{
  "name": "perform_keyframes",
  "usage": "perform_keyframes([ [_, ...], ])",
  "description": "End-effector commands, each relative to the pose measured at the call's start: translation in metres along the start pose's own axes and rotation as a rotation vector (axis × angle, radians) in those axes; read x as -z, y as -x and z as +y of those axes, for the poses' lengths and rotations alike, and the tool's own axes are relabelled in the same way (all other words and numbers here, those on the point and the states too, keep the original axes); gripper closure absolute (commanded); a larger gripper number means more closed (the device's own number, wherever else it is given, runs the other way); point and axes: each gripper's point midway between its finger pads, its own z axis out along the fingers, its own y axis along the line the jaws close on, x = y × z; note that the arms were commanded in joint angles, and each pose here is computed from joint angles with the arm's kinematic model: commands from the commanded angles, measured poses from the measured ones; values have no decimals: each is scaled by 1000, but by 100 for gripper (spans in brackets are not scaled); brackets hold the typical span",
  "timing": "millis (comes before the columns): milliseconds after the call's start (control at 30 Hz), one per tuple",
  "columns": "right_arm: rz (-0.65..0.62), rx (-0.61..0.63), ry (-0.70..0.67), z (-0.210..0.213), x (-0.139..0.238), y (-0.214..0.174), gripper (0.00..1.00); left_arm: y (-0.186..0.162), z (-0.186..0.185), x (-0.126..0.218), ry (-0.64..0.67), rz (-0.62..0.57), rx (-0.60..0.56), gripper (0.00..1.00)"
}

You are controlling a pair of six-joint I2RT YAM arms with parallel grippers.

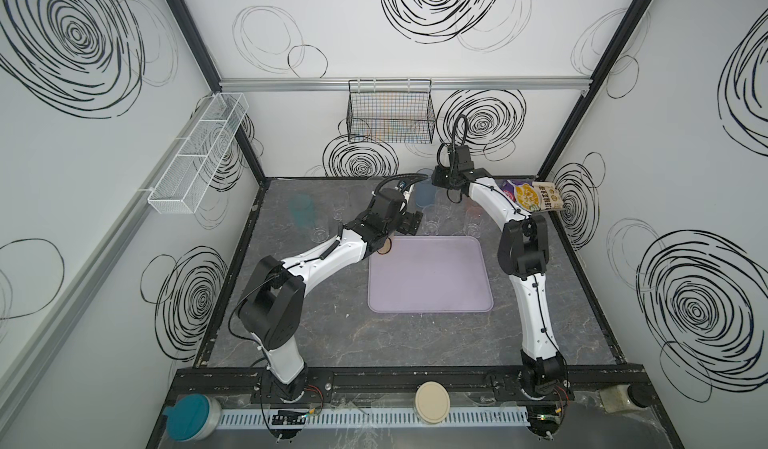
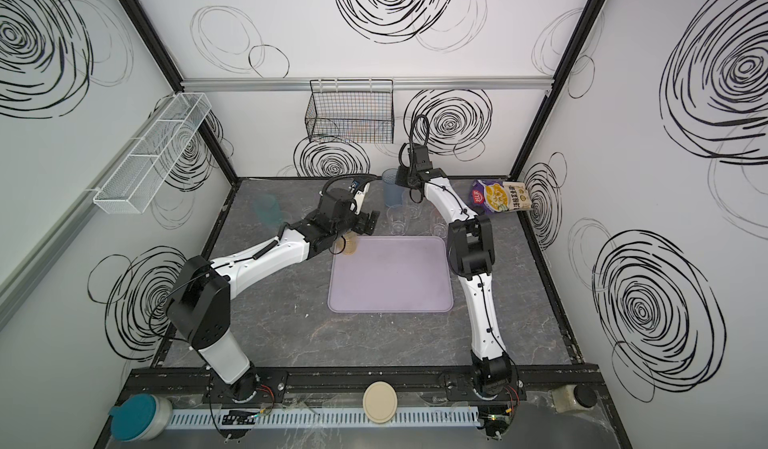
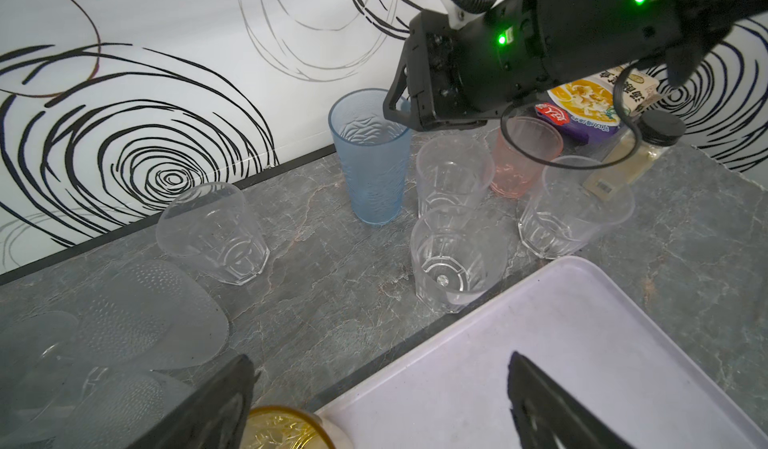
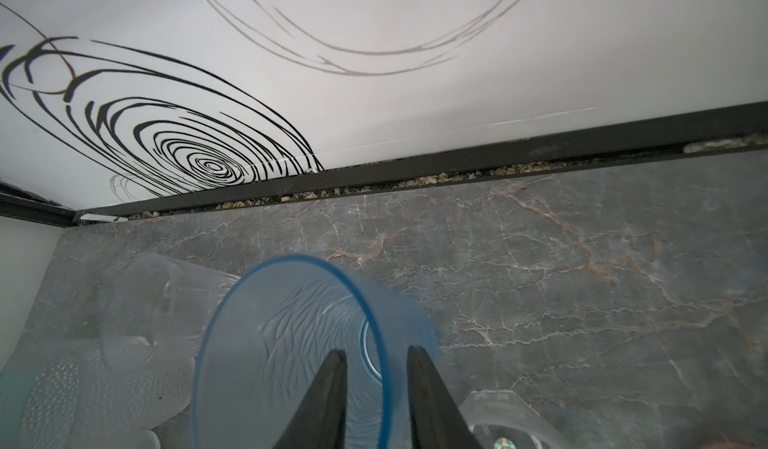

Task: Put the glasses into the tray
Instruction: 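Move the right gripper to the blue glass and grasp its rim, then lift the blue glass with the right gripper while the left arm draws back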

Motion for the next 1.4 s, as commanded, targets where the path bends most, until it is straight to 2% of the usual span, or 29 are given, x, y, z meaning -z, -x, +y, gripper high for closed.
perform_keyframes([
  [0,-16,43,-44,2,4,5,78,14,0,4,6,-53,-1,2],
  [200,-48,96,-76,14,16,11,88,16,2,16,8,-87,32,2],
  [400,-79,105,-52,32,36,23,94,28,9,35,36,-132,45,3],
  [667,-156,114,9,72,85,48,96,46,16,76,46,-230,87,3],
  [833,-177,133,13,88,116,49,98,56,13,104,35,-271,76,3],
  [1100,-220,156,41,97,169,39,100,56,21,158,53,-372,58,2],
  [1367,-219,187,31,102,201,22,100,33,34,185,80,-371,89,2],
])
